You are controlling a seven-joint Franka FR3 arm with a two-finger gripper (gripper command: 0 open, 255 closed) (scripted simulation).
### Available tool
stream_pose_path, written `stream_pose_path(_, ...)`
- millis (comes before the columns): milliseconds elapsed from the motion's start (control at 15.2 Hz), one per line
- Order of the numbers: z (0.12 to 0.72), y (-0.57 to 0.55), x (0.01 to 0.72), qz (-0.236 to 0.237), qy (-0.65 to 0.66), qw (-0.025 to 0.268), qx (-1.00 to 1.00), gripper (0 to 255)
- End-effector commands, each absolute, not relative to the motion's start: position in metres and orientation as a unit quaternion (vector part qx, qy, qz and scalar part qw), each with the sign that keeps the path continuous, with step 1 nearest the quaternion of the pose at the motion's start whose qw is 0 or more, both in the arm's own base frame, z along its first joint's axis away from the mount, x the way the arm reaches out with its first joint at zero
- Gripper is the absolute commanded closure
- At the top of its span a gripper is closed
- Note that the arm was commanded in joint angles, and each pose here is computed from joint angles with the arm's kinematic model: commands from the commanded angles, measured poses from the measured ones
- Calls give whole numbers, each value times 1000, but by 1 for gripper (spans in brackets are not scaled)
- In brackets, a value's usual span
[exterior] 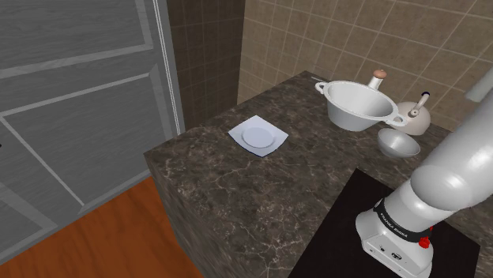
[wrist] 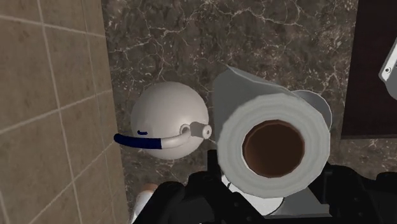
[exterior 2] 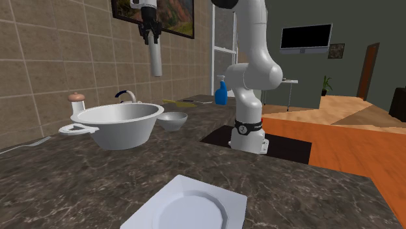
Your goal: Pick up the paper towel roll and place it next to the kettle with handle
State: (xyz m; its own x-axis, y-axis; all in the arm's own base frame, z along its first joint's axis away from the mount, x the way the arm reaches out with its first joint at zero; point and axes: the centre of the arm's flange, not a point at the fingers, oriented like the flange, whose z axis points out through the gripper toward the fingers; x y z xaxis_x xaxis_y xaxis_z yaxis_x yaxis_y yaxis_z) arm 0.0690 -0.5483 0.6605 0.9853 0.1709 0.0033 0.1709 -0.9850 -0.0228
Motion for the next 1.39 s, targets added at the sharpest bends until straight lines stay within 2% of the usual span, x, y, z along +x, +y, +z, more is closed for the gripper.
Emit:
stream_pose_path(0, 660, -570, 55, -3, -92, 9, -996, 255)
stream_pose_path(462, 656, -641, 4, -3, -92, 9, -996, 255)
stream_pose_path(1320, 588, -641, 4, -3, -92, 9, -996, 255)
